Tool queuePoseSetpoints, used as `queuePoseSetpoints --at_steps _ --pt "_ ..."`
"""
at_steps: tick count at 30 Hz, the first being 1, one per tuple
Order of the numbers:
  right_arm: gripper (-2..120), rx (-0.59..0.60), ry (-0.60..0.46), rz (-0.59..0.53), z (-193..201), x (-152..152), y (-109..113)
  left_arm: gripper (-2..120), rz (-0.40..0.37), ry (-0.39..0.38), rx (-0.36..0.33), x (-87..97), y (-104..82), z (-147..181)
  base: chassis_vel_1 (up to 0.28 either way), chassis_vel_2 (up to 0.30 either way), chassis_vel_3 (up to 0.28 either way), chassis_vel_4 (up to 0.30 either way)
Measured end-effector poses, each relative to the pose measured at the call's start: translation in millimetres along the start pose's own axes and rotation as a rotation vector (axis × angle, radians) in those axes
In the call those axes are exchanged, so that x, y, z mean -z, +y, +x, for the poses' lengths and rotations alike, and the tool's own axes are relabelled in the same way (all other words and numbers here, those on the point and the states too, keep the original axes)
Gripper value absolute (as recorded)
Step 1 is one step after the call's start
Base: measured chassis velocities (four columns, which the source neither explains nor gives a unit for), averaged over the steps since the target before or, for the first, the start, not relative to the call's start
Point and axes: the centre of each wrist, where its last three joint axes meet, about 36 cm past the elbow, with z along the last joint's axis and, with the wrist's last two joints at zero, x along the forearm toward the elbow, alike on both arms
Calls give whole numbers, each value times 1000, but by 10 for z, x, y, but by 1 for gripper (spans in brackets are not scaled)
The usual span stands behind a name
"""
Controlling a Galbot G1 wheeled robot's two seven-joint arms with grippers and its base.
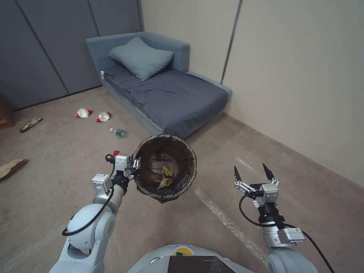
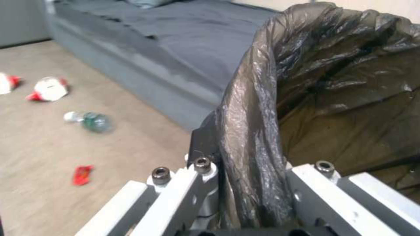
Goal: Pick up the trash bin, then pick up the garbage from the floor and place it into the trash bin.
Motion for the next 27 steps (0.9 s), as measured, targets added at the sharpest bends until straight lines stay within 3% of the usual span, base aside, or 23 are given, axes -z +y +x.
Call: queuePoseSetpoints --at_steps 27 --pt "100 -32 6 8 -12 -13 -25 7 4 0 6 -22 5 0 123 124 126 127"
